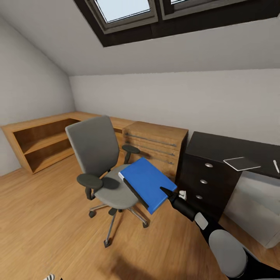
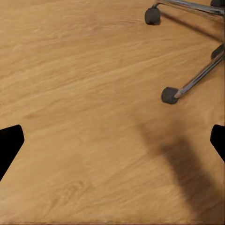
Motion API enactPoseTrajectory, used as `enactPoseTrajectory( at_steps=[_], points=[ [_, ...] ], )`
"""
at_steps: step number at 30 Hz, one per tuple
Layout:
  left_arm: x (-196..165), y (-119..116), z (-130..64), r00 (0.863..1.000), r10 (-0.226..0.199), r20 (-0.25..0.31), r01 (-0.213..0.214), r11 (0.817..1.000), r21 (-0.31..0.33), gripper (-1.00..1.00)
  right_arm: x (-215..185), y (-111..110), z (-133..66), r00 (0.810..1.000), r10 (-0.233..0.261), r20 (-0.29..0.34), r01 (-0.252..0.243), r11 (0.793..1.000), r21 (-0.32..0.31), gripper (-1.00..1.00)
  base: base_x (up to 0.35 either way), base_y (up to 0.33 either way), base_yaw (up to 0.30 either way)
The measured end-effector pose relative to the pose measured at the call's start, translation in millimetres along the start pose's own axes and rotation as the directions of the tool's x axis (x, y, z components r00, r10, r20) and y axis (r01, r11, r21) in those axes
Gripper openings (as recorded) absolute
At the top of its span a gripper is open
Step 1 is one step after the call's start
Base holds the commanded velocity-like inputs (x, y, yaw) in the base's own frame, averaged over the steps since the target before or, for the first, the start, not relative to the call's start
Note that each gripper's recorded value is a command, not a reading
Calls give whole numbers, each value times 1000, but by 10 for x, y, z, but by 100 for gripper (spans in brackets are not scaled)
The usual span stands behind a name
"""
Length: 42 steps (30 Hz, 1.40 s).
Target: In the bedroom, organize the workspace by keeping the computer under the desk, ensuring the monitor is on the desk, placing the keyboard on the desk next to the monitor, placing the mouse on the desk next to the keyboard, moving the folder from the swivel chair onto the desk next to the mouse, stacking the notebook on top of the folder with the pen on top of the notebook, and positioning the swivel chair next to the desk.
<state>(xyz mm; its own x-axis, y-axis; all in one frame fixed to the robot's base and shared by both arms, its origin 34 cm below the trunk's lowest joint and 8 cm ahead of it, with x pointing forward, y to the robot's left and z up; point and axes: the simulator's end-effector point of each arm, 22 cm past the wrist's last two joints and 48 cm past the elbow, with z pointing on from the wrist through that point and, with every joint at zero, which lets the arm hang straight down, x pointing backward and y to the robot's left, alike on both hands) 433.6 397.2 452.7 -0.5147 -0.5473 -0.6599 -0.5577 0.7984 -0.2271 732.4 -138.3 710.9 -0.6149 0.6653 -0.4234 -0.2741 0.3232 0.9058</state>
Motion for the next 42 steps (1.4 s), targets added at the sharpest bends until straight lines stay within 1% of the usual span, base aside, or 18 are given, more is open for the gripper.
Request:
enactPoseTrajectory(
  at_steps=[1, 3, 5, 7, 9, 11, 13, 16, 19, 21, 22, 25, 26, 28, 31, 33, 37, 42],
  points=[
    [53, -1, -14, 1000, 6, -15, -6, 1000, -1, 100, -26, 16, 6, 1000, -22, 11, 22, 1000, 1, -100, -5, -3, 0],
    [90, -7, -41, 1000, 11, -29, -11, 1000, -2, 100, -54, 49, 18, 999, -47, 23, 47, 999, 1, -100, -3, -2, 0],
    [154, -10, -69, 999, 19, -49, -20, 1000, -3, 100, -32, 79, 46, 995, -87, 41, 87, 996, 0, -100, -1, -1, 0],
    [156, -11, -95, 998, 23, -57, -23, 1000, -4, 100, -26, 108, 59, 993, -103, 52, 104, 995, 0, -100, -1, 0, 0],
    [198, 0, -124, 997, 28, -74, -28, 1000, -7, 100, -10, 135, 73, 989, -131, 67, 131, 991, 1, -100, 0, 0, 0],
    [338, 17, -166, 993, 52, -110, -53, 999, -9, 100, -18, 151, 80, 987, -143, 76, 143, 990, 9, -100, 0, 0, 0],
    [373, 22, -200, 990, 77, -121, -78, 997, -10, 100, -49, 142, 77, 986, -148, 80, 146, 989, 27, -100, 0, 0, 0],
    [329, 14, -239, 989, 101, -107, -102, 995, -10, 100, -90, 136, 70, 985, -152, 81, 148, 988, 51, -100, 0, 0, 0],
    [257, 40, -283, 992, 116, -60, -117, 993, -19, 100, -108, 141, 62, 985, -152, 77, 147, 987, 67, -100, 0, 0, 0],
    [251, 79, -322, 992, 121, -41, -122, 992, -29, 100, -86, 135, 43, 987, -148, 70, 143, 987, 75, -100, 0, 0, 0],
    [260, 126, -352, 992, 126, -22, -126, 991, -39, 100, -10, 90, 6, 988, -143, 56, 138, 987, 87, -100, 0, 0, 0],
    [225, 165, -422, 991, 135, 20, -134, 990, -50, 100, 167, -14, -111, 991, -128, 28, 124, 986, 114, -100, 0, 0, 0],
    [222, 154, -448, 990, 136, 33, -134, 990, -50, 100, 250, -65, -168, 992, -122, 16, 119, 985, 127, -100, 0, 0, 0],
    [233, 103, -491, 990, 132, 43, -130, 990, -47, 100, 332, -132, -263, 994, -114, 6, 112, 983, 147, -100, 0, 0, 0],
    [231, 35, -545, 991, 127, 50, -125, 991, -43, 100, 399, -222, -407, 993, -114, 2, 112, 978, 178, -100, 0, 0, 0],
    [161, -8, -582, 989, 126, 82, -123, 992, -41, 100, 472, -336, -592, 992, -123, -3, 120, 971, 207, -100, 0, 0, 0],
    [65, -41, -638, 986, 126, 106, -122, 992, -40, 100, 490, -429, -806, 993, -119, -6, 117, 963, 241, -100, 0, 0, 0],
    [-11, -68, -700, 986, 126, 112, -123, 992, -40, 100, 398, -515, -1046, 992, -123, -9, 121, 952, 281, -100, 0, 0, 0]
  ],
)
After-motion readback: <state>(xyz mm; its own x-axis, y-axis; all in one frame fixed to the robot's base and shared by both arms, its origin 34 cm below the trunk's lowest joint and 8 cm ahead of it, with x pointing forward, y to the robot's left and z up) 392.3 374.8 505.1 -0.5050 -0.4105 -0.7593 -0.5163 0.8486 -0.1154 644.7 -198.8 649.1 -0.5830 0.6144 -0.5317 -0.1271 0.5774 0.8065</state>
